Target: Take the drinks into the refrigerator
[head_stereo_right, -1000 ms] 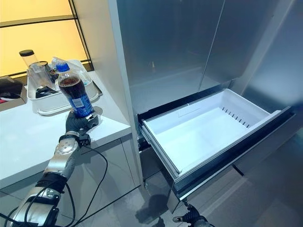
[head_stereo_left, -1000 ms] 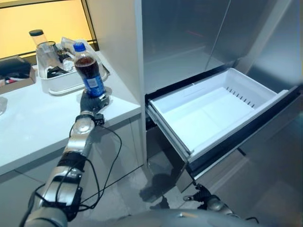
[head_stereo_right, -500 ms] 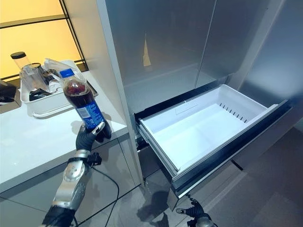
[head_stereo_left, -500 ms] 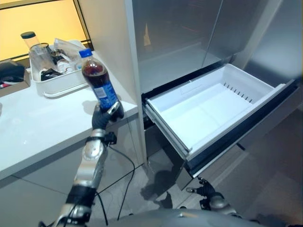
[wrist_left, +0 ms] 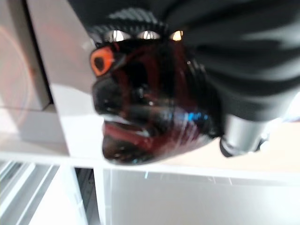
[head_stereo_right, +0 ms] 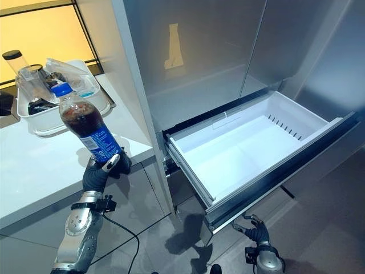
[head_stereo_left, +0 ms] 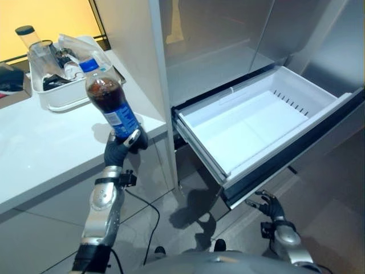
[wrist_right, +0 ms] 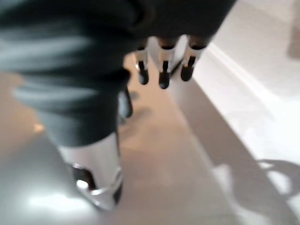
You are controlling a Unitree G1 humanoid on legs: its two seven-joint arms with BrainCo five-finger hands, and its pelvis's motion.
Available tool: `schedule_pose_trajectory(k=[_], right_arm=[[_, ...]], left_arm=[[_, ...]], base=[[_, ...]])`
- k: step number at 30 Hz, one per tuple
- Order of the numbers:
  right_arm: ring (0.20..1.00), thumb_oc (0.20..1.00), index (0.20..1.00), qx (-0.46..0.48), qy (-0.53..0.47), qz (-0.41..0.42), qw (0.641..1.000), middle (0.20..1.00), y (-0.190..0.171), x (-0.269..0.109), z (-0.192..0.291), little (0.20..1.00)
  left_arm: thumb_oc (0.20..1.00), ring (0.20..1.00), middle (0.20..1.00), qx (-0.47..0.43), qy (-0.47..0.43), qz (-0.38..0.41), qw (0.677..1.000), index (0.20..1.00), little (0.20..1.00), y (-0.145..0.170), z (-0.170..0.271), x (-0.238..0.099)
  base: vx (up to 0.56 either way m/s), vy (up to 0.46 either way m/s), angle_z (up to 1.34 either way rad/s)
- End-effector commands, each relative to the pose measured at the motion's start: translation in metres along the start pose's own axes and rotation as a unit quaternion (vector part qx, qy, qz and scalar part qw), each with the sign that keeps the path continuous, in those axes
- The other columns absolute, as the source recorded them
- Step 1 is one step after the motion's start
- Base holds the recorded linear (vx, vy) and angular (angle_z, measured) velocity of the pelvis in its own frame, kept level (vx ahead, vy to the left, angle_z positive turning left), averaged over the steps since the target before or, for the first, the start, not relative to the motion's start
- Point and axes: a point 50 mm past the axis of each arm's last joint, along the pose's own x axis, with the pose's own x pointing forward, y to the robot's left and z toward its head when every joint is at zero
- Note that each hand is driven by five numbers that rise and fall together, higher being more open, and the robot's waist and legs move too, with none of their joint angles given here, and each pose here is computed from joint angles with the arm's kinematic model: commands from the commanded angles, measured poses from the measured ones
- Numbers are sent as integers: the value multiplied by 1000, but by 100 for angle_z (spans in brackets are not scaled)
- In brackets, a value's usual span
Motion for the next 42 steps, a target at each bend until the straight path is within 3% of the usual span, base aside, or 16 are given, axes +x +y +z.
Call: schedule_pose_trajectory(k=[1, 4, 5, 7, 9, 14, 23, 24, 29, 37, 40, 41, 42], right_arm=[[1000, 1000, 1000, 106, -147, -32, 983, 1000, 3, 21, 69, 1000], [1000, 1000, 1000, 171, -119, -87, 974, 1000, -13, 23, 56, 1000], [1000, 1000, 1000, 207, -104, -141, 963, 1000, -28, 23, 48, 1000], [1000, 1000, 1000, 222, -106, -163, 955, 1000, -35, 23, 48, 1000], [1000, 1000, 1000, 266, -146, -222, 927, 1000, -57, 19, 60, 1000], [1000, 1000, 1000, 260, -290, -232, 891, 1000, -72, 3, 119, 1000], [1000, 1000, 1000, 234, -484, -190, 821, 1000, -61, -42, 200, 1000], [1000, 1000, 1000, 225, -536, -183, 793, 1000, -58, -59, 219, 1000], [1000, 1000, 1000, 212, -639, -107, 731, 1000, -41, -94, 256, 1000], [1000, 1000, 1000, 38, -629, 148, 763, 1000, -1, -88, 280, 1000], [1000, 1000, 1000, -13, -613, 205, 763, 1000, 8, -85, 285, 1000], [1000, 1000, 1000, -54, -575, 290, 763, 1000, 20, -79, 285, 1000], [1000, 1000, 1000, -56, -558, 318, 764, 1000, 24, -74, 285, 1000]], left_arm=[[200, 200, 200, -6, -75, -5, 997, 200, 200, 5, 28, 6], [200, 200, 200, -6, -87, -9, 996, 200, 200, 5, 34, 5], [200, 200, 200, 0, -96, -6, 995, 200, 200, 7, 38, 6], [200, 200, 200, 5, -99, -4, 995, 200, 200, 8, 40, 6], [200, 200, 200, 24, -113, 4, 993, 200, 200, 13, 47, 6], [200, 200, 200, 32, -122, 0, 992, 200, 200, 13, 52, 6], [200, 200, 200, 21, -121, 8, 992, 200, 200, 12, 49, 4], [200, 200, 200, 27, -123, 9, 992, 200, 200, 12, 50, 3], [200, 200, 200, 44, -121, 3, 992, 200, 200, 11, 50, 2], [200, 200, 200, 74, -112, -100, 986, 200, 200, -4, 51, 4], [200, 200, 200, 86, -113, -131, 981, 200, 200, -9, 53, 5], [200, 200, 200, 78, -109, -174, 976, 200, 200, -18, 53, 4], [200, 200, 200, 76, -108, -191, 973, 200, 200, -22, 52, 5]], base=[[0, 0, 0], [1, 0, -1], [0, 0, 0], [0, 0, 0], [0, 0, 0], [4, 2, -2], [-2, 3, -4], [0, 0, -5], [0, 0, 0], [0, 0, 0], [0, 0, 0], [0, 0, 0], [0, 0, 0]])
